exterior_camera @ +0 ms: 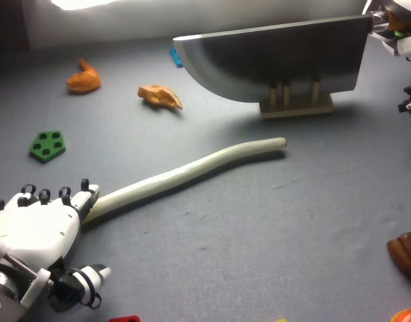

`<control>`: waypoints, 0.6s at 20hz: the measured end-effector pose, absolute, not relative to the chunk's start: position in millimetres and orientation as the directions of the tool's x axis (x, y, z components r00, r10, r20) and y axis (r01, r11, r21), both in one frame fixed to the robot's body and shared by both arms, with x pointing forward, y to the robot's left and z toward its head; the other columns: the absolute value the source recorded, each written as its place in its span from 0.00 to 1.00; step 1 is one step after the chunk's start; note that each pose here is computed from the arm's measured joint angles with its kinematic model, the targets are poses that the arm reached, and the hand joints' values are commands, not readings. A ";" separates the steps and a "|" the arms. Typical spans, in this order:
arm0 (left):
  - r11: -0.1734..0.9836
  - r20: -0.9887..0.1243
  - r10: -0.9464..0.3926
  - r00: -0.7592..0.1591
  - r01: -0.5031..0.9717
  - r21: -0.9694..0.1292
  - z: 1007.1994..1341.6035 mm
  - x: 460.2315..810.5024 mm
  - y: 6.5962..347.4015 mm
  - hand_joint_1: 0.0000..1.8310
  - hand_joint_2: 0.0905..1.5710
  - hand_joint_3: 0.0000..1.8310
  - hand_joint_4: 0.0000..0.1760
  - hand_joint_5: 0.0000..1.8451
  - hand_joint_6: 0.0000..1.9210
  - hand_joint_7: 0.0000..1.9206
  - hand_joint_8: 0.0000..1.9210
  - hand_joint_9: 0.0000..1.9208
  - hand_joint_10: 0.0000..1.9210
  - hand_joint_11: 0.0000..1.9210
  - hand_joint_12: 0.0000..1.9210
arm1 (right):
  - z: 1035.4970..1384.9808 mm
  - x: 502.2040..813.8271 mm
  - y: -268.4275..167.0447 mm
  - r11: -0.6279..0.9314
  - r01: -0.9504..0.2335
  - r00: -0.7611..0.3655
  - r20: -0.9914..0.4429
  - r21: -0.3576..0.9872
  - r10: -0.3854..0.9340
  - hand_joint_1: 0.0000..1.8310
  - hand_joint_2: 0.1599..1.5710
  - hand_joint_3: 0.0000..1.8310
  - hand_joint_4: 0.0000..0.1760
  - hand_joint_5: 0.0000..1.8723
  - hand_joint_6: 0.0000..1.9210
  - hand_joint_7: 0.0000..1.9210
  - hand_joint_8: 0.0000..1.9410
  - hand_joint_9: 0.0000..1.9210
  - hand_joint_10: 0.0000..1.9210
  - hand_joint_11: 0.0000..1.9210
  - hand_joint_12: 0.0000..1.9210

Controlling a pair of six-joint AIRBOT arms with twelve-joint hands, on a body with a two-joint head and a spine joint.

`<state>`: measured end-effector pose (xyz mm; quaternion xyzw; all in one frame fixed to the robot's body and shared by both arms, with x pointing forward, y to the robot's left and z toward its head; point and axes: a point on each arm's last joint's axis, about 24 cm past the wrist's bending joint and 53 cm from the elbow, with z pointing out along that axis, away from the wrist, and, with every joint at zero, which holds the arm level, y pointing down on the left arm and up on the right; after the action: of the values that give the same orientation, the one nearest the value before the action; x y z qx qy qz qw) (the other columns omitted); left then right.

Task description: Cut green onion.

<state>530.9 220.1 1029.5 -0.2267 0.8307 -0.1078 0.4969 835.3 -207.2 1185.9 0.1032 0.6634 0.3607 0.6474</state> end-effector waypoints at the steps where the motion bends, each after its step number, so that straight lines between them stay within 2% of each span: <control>1: 0.874 -0.777 -0.484 -0.404 -0.270 -0.404 1029.4 530.9 220.1 0.40 0.77 0.00 0.23 0.05 0.00 0.16 0.00 0.16 0.01 0.00 0.42 | 1187.3 835.1 -207.6 0.719 -0.334 -0.137 -0.787 0.609 0.602 0.88 0.52 0.33 1.00 0.75 1.00 0.80 1.00 0.85 1.00 0.85 1.00; 4: 0.874 -0.777 -0.484 -0.403 -0.269 -0.404 1029.5 530.9 220.0 0.38 0.78 0.00 0.22 0.04 0.00 0.14 0.00 0.14 0.00 0.00 0.37 | 1195.3 833.8 -207.7 0.712 -0.356 -0.117 -0.785 0.605 0.608 0.89 0.54 0.32 1.00 0.75 1.00 0.81 1.00 0.87 1.00 0.88 1.00; 6: 0.874 -0.777 -0.483 -0.404 -0.269 -0.404 1029.5 530.9 219.9 0.37 0.79 0.00 0.27 0.03 0.00 0.11 0.00 0.13 0.00 0.00 0.35 | 1204.6 831.9 -205.9 0.701 -0.384 -0.095 -0.781 0.601 0.617 0.89 0.55 0.32 1.00 0.75 1.00 0.82 1.00 0.87 1.00 0.87 1.00; 10: 0.875 -0.776 -0.482 -0.406 -0.272 -0.400 1027.9 529.8 221.5 0.39 0.78 0.00 0.25 0.04 0.00 0.13 0.01 0.14 0.00 0.00 0.37 | 1218.6 828.6 -203.0 0.702 -0.427 -0.052 -0.790 0.570 0.611 0.89 0.54 0.31 1.00 0.74 1.00 0.81 1.00 0.86 1.00 0.87 1.00; 11: 0.875 -0.776 -0.482 -0.406 -0.272 -0.401 1027.8 530.0 221.5 0.39 0.78 0.00 0.21 0.04 0.00 0.13 0.00 0.12 0.00 0.00 0.34 | 1221.7 827.4 -202.1 0.707 -0.439 -0.037 -0.797 0.555 0.602 0.88 0.55 0.31 1.00 0.75 1.00 0.80 1.00 0.86 1.00 0.86 1.00; 12: 0.875 -0.778 -0.481 -0.405 -0.272 -0.400 1028.1 530.5 222.0 0.39 0.78 0.00 0.23 0.03 0.00 0.11 0.00 0.11 0.00 0.00 0.31 | 1226.7 825.5 -202.2 0.707 -0.452 -0.019 -0.798 0.544 0.602 0.88 0.55 0.31 1.00 0.75 1.00 0.80 1.00 0.86 1.00 0.86 1.00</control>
<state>530.5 222.0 1028.1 -0.2265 0.8314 -0.1054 0.4964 825.5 -202.2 1226.7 0.0616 0.6057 0.3778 0.6976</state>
